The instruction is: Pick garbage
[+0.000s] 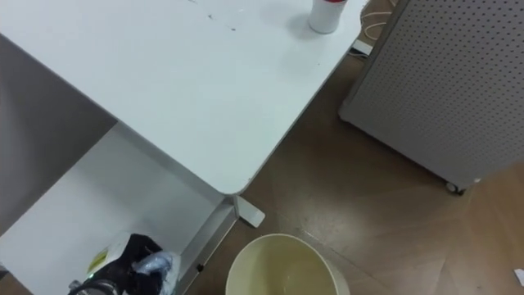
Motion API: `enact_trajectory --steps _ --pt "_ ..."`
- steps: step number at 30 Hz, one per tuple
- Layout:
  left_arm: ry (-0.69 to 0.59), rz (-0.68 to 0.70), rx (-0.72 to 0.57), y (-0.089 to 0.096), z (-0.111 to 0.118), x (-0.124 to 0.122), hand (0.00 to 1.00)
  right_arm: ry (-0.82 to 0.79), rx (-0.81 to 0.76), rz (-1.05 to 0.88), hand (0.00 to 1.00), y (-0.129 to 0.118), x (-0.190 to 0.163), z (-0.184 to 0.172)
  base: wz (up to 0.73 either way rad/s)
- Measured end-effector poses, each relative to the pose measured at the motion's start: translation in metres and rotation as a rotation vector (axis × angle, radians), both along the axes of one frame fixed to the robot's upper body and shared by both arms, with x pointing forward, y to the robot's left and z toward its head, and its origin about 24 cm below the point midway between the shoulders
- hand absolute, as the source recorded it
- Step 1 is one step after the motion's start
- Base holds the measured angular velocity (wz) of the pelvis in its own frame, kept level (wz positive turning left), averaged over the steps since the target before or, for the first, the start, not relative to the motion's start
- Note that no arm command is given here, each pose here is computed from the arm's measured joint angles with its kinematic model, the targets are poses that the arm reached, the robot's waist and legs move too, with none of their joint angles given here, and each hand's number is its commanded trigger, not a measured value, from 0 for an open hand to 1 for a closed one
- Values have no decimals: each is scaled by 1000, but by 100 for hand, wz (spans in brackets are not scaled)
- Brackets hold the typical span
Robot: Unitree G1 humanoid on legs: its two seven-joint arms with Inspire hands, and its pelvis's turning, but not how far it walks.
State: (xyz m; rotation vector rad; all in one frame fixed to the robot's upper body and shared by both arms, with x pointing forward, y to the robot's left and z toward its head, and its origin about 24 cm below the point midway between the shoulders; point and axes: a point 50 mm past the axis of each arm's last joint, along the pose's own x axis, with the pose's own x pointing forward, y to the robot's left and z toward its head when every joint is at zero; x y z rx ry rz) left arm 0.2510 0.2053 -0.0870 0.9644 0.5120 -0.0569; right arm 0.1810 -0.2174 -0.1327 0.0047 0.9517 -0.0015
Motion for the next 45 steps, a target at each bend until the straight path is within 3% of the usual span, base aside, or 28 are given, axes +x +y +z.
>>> enact_trajectory --steps 8,18,19,20,21,30,45 --pt "40 -24 -58 -12 -6 -6 100 -18 13 12 100 6 2 0 1" --pt "18 -206 -220 -76 2 3 100 -34 44 32 100 18 3 -1 1" --pt "8 -230 -241 -83 4 4 87 -36 53 37 100 19 3 -1 0" --pt "6 -240 -249 -85 5 5 17 -36 56 41 100 20 3 -1 0" --pt "3 -265 -259 -90 6 4 0 -35 60 54 100 22 3 -1 0" --pt "28 -399 -258 -110 4 -4 0 -41 76 100 100 27 2 -2 0" --pt "30 -490 -247 -113 5 -7 0 -51 91 99 100 24 -1 -2 0"
